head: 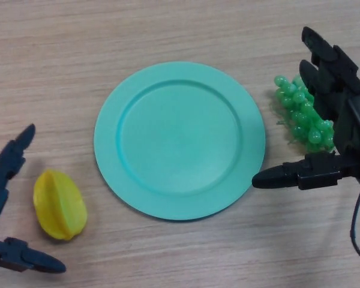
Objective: Pick up the yellow starfruit and place it on the plate
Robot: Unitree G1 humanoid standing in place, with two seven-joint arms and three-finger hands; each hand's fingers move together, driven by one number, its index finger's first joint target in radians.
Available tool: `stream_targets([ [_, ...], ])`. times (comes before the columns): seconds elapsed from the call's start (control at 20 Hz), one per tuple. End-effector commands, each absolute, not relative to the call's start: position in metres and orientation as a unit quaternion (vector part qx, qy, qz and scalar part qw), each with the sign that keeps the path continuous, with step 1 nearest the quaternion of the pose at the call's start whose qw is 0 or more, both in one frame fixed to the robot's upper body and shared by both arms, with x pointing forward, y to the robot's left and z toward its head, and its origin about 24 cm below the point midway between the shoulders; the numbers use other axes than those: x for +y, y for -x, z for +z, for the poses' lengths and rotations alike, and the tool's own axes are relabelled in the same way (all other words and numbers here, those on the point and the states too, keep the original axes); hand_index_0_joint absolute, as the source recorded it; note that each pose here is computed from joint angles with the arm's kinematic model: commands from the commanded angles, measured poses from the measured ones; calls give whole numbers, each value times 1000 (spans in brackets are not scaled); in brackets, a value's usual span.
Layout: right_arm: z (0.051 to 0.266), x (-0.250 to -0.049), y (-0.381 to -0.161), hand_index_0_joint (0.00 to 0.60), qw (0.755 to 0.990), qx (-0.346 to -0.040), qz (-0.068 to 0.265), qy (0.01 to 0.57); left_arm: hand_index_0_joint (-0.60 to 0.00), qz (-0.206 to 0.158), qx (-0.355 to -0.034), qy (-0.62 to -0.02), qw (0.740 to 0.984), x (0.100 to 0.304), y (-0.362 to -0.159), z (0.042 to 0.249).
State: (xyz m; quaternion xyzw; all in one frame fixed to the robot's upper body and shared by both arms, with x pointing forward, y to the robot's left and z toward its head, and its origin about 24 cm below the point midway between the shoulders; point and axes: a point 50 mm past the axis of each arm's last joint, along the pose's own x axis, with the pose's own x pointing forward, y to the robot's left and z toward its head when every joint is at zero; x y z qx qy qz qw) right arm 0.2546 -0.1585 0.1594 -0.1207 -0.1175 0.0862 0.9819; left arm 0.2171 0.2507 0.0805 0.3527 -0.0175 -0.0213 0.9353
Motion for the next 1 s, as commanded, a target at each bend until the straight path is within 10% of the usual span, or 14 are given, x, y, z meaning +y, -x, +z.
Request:
stream_targets([
  [0.05, 196, -165, -243, 0, 964, -229, 76, 112, 0, 19, -104, -361, 927, 259, -215, 107],
  [0.35, 197, -168, -241, 0, 962, -234, 71, 119, -50, 21, -99, -351, 931, 250, -223, 95],
  [0.55, 199, -168, -240, 0, 960, -240, 71, 127, -550, 20, -98, -349, 932, 248, -225, 90],
  [0.6, 200, -167, -240, 0, 959, -241, 71, 129, -600, 17, -101, -361, 927, 247, -225, 86],
  [1.0, 204, -162, -239, 0, 956, -246, 79, 140, -600, -4, -97, -369, 925, 247, -213, 95],
])
